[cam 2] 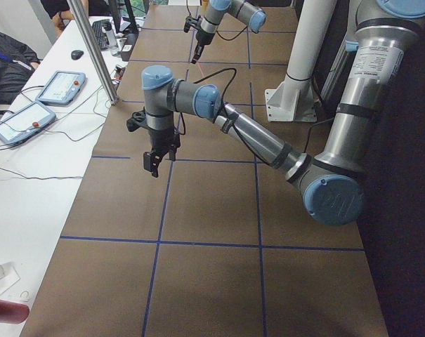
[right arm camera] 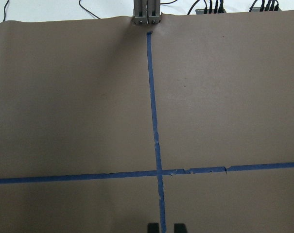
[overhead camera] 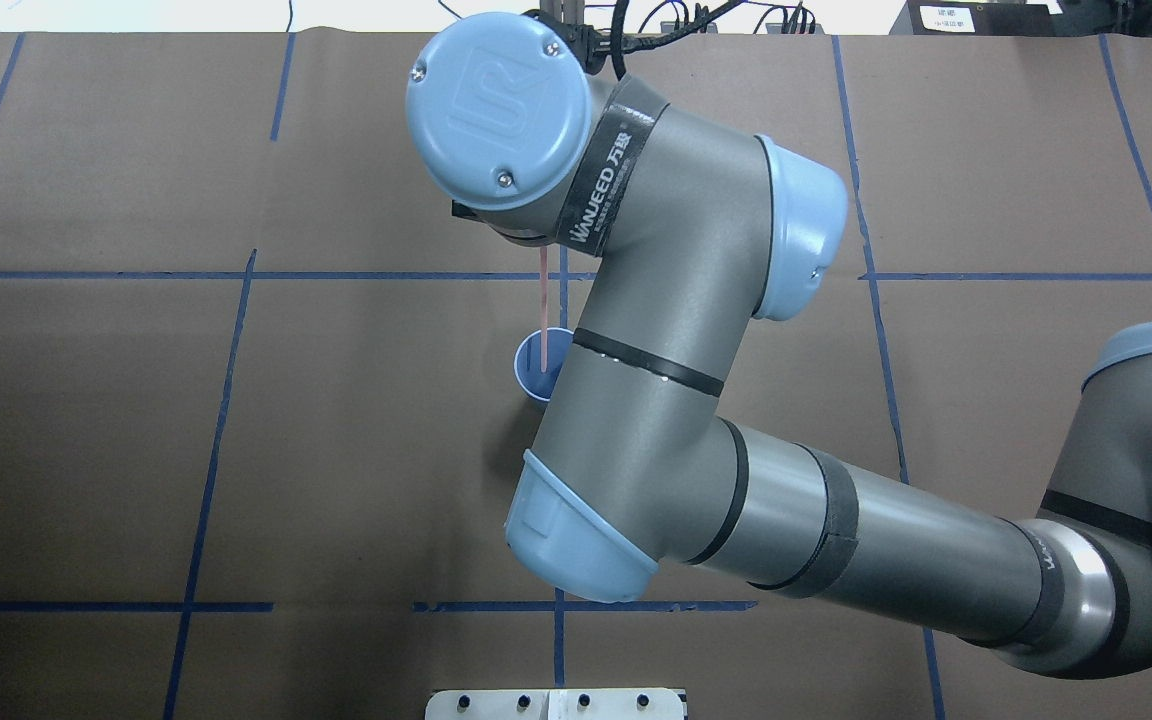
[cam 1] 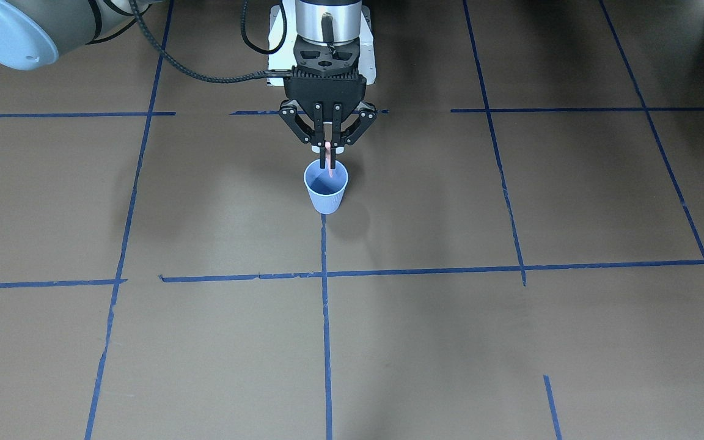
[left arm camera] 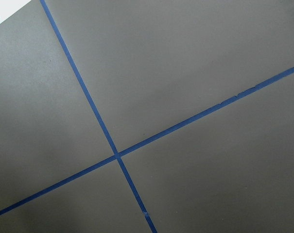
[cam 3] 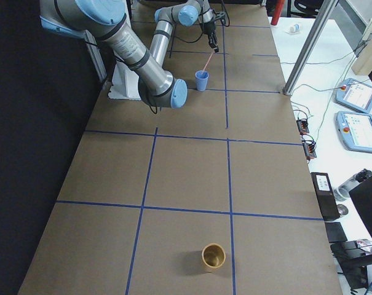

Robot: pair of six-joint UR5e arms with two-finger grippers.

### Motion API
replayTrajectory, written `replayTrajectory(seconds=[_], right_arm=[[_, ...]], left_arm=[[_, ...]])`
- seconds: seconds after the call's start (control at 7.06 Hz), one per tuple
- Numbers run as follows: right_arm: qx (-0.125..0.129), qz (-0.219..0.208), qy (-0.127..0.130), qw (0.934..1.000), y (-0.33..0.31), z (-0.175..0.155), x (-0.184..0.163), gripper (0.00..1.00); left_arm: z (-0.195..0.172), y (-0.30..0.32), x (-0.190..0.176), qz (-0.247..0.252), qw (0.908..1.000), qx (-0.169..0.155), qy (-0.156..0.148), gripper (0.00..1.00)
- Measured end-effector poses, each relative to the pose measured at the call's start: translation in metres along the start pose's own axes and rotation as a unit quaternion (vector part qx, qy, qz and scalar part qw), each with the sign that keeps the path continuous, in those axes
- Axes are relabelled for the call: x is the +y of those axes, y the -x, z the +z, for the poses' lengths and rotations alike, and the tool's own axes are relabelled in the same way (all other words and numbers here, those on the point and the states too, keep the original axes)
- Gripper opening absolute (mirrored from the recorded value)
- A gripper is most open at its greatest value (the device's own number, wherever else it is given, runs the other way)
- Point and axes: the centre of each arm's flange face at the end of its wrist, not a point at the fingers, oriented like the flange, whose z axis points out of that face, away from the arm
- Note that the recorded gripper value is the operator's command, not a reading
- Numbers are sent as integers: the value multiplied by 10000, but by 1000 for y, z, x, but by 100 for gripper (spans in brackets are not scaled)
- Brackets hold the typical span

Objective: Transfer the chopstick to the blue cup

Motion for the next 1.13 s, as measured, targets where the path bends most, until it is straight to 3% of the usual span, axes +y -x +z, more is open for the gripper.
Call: replayTrajectory(seconds=[0.42,0.57,0.85,1.13], right_arm=[[-96,6,-13,10000,-6,-7,0,100],[-165,45,82,9998,-35,-13,-10,100],[-390,2,494,9980,-171,-33,-44,100],[-575,-368,933,9933,-300,-55,-69,100]], left_arm=[[1,1,0,-22,10000,4,9,100],[2,5,1,-84,10000,22,29,100],[21,29,6,-416,9979,475,141,100],[34,47,12,-629,9951,728,214,100]])
